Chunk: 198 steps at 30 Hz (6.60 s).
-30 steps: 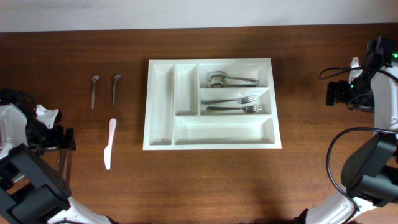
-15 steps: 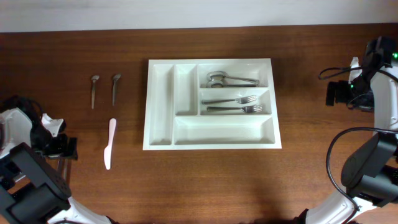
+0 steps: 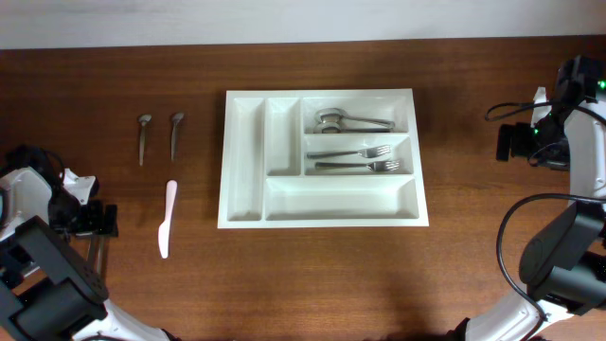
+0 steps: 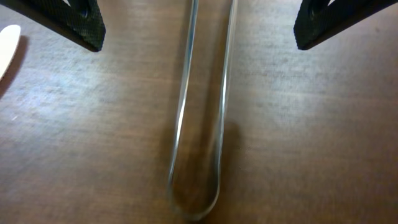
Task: Pack container
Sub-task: 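Lower the left gripper onto the tongs and close around both arms, then lift the tongs and carry them over the tray with the left gripper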
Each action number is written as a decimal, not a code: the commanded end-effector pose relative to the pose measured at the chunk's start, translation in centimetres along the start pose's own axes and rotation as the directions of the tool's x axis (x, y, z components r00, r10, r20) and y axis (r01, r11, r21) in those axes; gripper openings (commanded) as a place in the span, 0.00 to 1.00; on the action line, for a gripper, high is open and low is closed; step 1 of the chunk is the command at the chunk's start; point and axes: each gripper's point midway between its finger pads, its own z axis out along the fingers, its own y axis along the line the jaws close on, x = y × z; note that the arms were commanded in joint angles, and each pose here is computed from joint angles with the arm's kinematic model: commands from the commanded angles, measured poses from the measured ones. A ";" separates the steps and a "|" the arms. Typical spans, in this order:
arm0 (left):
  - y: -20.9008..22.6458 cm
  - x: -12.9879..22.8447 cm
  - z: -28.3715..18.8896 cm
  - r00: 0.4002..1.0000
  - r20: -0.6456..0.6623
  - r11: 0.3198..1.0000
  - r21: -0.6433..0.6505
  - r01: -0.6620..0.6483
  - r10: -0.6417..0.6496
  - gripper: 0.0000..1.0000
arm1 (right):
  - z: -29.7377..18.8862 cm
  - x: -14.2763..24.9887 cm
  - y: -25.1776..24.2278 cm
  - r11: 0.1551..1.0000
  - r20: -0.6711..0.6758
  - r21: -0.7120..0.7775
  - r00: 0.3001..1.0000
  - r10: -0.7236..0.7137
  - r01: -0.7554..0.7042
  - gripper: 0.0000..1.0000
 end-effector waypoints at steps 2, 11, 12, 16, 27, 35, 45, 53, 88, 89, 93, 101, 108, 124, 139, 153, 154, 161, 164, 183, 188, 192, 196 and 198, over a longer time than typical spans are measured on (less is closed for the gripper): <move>0.1 -0.3 -0.1 0.999 0.035 1.000 0.016 -0.001 0.000 0.99 | -0.3 0.0 0.0 1.000 0.007 0.009 1.000 0.000 -0.001 0.99; 0.7 0.5 0.2 1.000 0.008 1.000 0.001 -0.002 0.002 0.99 | -0.3 0.0 0.0 1.000 0.007 0.009 1.000 0.000 -0.001 0.99; 0.8 0.8 0.4 1.000 -0.003 1.000 -0.006 -0.003 0.003 0.99 | -0.3 0.0 0.0 1.000 0.007 0.009 1.000 0.000 -0.001 0.99; 0.4 1.4 1.2 1.000 -0.020 1.000 -0.002 -0.011 0.011 0.99 | -0.3 0.0 0.0 1.000 0.007 0.009 1.000 0.000 -0.001 0.99; 0.2 1.9 2.7 1.000 -0.024 1.000 -0.009 -0.015 0.014 0.99 | -0.3 0.0 0.0 1.000 0.007 0.009 1.000 0.000 -0.001 0.99; 0.0 2.2 3.3 0.999 -0.028 1.000 -0.006 -0.016 0.015 0.99 | -0.3 0.0 0.0 1.000 0.007 0.009 1.000 0.000 -0.001 0.99; -0.4 2.7 4.1 0.999 -0.035 1.000 -0.001 -0.016 0.016 0.99 | -0.3 0.0 0.0 1.000 0.007 0.009 1.000 0.000 -0.001 0.98; -0.7 2.3 4.1 1.000 -0.016 1.000 0.018 -0.015 0.015 0.98 | -0.3 0.0 0.0 1.000 0.007 0.009 1.000 0.000 -0.001 0.99; -2.0 3.2 5.5 1.000 -0.026 0.998 0.054 -0.012 0.014 0.67 | -0.3 0.0 0.0 1.000 0.007 0.009 1.000 0.000 -0.001 0.99; -1.9 3.2 5.5 1.000 -0.023 0.999 0.053 -0.012 0.013 0.63 | -0.3 0.0 0.0 1.000 0.007 0.009 1.000 0.000 -0.001 0.99; -1.8 3.0 5.5 1.000 -0.016 0.999 0.049 -0.012 0.012 0.44 | -0.3 0.0 0.0 1.000 0.007 0.009 1.000 0.000 -0.001 0.99; -1.7 2.8 5.5 1.000 -0.009 0.999 0.044 -0.011 0.011 0.10 | -0.3 0.0 0.0 1.000 0.007 0.009 1.000 0.000 -0.001 0.99; -1.5 2.2 4.9 1.000 0.003 0.999 0.037 0.013 -0.013 0.04 | -0.3 0.0 0.0 1.000 0.007 0.009 1.000 0.000 -0.001 0.99; -11.2 -10.4 -5.7 0.936 0.289 0.922 0.378 0.083 -0.202 0.02 | -0.3 0.0 0.0 1.000 0.007 0.009 1.000 0.000 -0.001 0.99; -28.2 -13.1 -15.2 0.947 0.243 0.689 0.724 -0.034 -0.209 0.02 | -0.3 0.0 0.0 1.000 0.007 0.009 1.000 0.000 -0.001 0.99; -39.3 -10.7 -17.4 0.944 -0.088 0.538 0.803 0.256 -0.319 0.02 | -0.3 0.0 0.0 1.000 0.007 0.009 1.000 0.000 -0.001 0.99; -39.7 -10.6 -17.5 0.926 -0.145 0.516 0.795 0.319 -0.349 0.02 | -0.3 0.0 0.0 1.000 0.007 0.009 1.000 0.000 -0.001 0.99; -42.3 -8.8 -17.9 0.806 -0.415 0.400 0.713 0.576 -0.423 0.02 | -0.3 0.0 0.0 1.000 0.007 0.009 1.000 0.000 -0.001 0.99; -43.4 -7.9 -18.2 0.749 -0.503 0.363 0.663 0.654 -0.431 0.02 | -0.3 0.0 0.0 1.000 0.007 0.009 1.000 0.000 -0.001 0.99; -45.5 -0.1 -12.4 0.362 -0.505 0.320 0.171 0.932 -0.784 0.02 | -0.3 0.0 0.0 1.000 0.007 0.009 1.000 0.000 -0.001 0.99; -45.4 0.6 -11.5 0.265 -0.449 0.242 0.109 0.964 -0.854 0.02 | -0.3 0.0 0.0 1.000 0.007 0.009 1.000 0.000 -0.001 0.99; -45.7 -0.2 -11.3 0.277 -0.397 0.230 0.163 0.959 -0.875 0.02 | -0.3 0.0 0.0 1.000 0.007 0.009 1.000 0.000 -0.001 0.99; -46.9 -1.7 -11.5 0.316 -0.379 0.232 0.251 0.940 -0.870 0.02 | -0.3 0.0 0.0 1.000 0.007 0.009 1.000 0.000 -0.001 0.99; -47.0 -2.6 -11.1 0.324 -0.345 0.229 0.287 0.930 -0.881 0.02 | -0.3 0.0 0.0 1.000 0.007 0.009 1.000 0.000 -0.001 0.99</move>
